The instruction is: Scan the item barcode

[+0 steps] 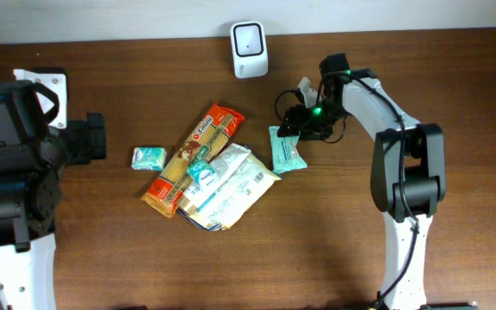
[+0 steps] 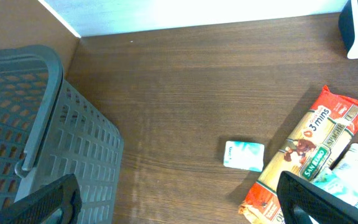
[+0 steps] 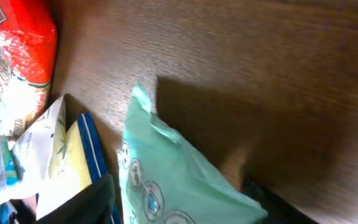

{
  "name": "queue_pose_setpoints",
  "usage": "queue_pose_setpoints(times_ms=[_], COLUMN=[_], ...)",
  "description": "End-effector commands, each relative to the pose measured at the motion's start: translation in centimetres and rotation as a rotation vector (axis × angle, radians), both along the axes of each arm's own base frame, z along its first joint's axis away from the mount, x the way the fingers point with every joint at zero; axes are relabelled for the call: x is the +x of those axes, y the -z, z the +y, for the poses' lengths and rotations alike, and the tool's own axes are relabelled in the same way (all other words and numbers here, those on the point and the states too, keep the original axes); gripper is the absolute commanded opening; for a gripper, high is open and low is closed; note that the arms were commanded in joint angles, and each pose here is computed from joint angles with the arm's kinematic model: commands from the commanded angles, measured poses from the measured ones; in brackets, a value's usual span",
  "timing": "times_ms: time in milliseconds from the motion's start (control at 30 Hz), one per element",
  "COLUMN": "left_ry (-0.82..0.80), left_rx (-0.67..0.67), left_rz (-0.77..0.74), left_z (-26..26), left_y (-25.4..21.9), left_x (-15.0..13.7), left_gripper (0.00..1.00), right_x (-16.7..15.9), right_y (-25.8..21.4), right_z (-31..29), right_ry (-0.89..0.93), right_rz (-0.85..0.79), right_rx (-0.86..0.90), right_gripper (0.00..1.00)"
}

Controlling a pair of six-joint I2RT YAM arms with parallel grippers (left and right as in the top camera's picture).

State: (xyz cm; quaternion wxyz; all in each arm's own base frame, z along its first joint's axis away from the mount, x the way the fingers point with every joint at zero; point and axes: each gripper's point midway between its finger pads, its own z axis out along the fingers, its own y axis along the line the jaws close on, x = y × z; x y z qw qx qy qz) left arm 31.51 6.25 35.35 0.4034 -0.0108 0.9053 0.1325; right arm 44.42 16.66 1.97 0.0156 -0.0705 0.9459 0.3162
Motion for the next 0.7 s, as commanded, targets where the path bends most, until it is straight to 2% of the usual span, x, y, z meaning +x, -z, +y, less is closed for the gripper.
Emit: queue_pose_setpoints(times_ms=[0,33,67,133,267,367,467,600,667], left_ry=[-0.015,-0.014,-0.015,-0.015,-0.015,-0.015,-0.015,-0.015,-0.014], left_rx=[-0.011,-0.011,-0.011,-0.011,-0.011,-0.011,-0.011,-0.011,-0.011], left_rz=[-0.012,-0.012,-0.012,-0.012,-0.012,-0.012,-0.012,-0.012,-0.012], left_z=[0.1,0.1,0.1,0.1,0.1,0.1,0.1,0.1,0.1], left_y=[-0.2,-0.2,-0.2,-0.2,-0.2,-0.2,-0.2,-0.2,-0.2], left_x=[-0.1,-0.1,-0.1,-0.1,-0.1,-0.1,-0.1,-0.1,-0.1], left_gripper=[0.99,0.99,0.99,0.99,0.99,0.99,0.99,0.99,0.99], right_x=[-0.3,-0.3,-0.3,-0.3,0.3,1.7,2.1,1.5,0.8], right_y=[-0.1,-0.2,-0.2,-0.7,-4.5,-7.6,-8.7,-4.9,-3.2], right_z=[1.3,1.4,1.4,1.3,-0.2,-6.1,-7.6,-5.0,-3.3], right_ry=[-0.098,-0.105,-0.105,-0.103,-0.098,0.092,0.167,0.044,-0.015], right_rz=[-0.046,-0.051,-0.05,-0.055,-0.153,-0.288,-0.428,-0.499,-0.495], right_rx=[0.088,0.095,0.099,0.098,-0.035,-0.614,-1.072,-1.356,-1.359], right_gripper=[0.51,0.22,0.04,0.04,0.04,0.04,0.04,0.04,0.04])
